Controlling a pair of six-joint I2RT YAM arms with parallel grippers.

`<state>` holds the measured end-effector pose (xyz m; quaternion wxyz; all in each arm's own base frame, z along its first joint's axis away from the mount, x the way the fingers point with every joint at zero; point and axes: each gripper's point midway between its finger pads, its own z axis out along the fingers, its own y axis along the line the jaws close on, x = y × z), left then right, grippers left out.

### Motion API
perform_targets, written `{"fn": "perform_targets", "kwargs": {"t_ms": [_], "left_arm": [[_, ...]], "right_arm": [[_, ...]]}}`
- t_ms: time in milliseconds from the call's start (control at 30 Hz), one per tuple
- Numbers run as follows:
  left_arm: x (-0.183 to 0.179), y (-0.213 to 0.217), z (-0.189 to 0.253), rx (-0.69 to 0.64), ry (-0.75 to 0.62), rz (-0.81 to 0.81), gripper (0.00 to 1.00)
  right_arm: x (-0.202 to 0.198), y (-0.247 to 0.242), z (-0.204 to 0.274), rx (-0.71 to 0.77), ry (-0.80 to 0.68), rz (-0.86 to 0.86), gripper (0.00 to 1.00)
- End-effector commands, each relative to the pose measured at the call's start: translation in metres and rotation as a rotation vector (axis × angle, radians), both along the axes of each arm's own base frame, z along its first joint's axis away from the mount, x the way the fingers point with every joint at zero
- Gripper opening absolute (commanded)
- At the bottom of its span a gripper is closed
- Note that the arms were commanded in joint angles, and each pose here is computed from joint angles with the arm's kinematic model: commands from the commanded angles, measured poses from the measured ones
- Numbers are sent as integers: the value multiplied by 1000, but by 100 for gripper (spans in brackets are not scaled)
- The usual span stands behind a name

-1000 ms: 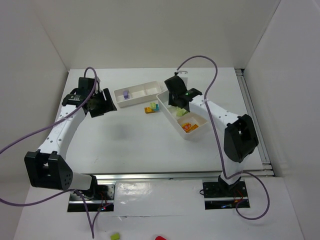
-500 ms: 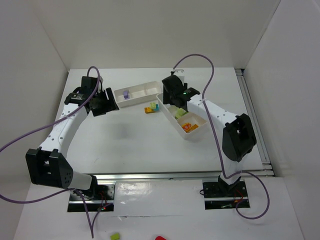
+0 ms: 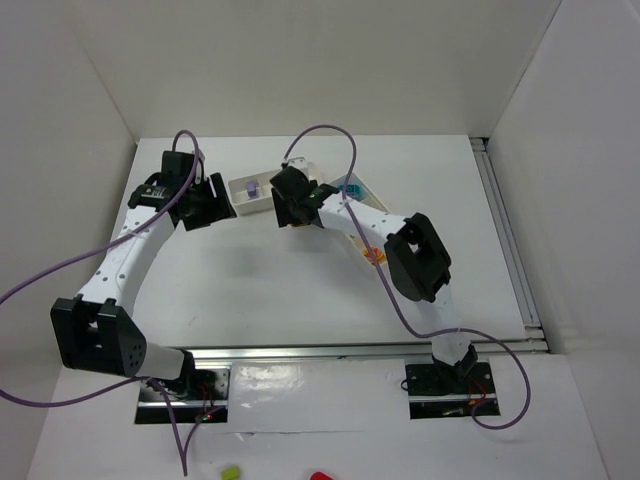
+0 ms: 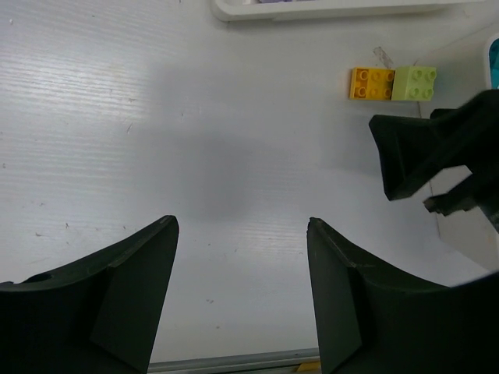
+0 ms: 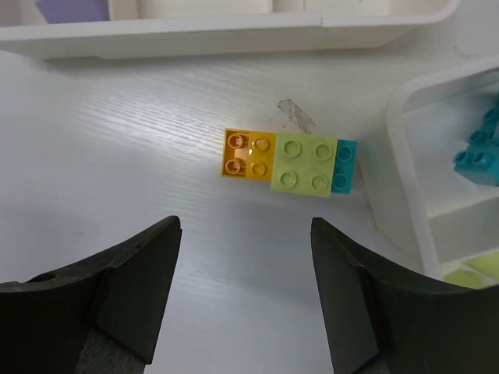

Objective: Sort the legos into containers by color

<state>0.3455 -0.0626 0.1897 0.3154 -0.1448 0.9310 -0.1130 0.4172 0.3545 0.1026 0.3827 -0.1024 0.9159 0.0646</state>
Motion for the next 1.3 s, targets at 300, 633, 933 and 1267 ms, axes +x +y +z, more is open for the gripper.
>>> {"fn": "perform_targets", "kwargs": {"t_ms": [300, 633, 933, 1267], "left_arm": [[2, 0, 12, -8, -38, 16, 77], [3, -1, 9, -7, -29, 16, 77], [3, -1, 6, -6, -20, 16, 77], [5, -8, 2, -20, -11, -40, 77]], "right_arm": [[32, 2, 5, -15, -62, -46, 75], [52, -17, -6, -67, -55, -89, 75], [49, -12, -29, -65, -16, -73, 61], [46, -5, 21, 24, -56, -52, 29]]}}
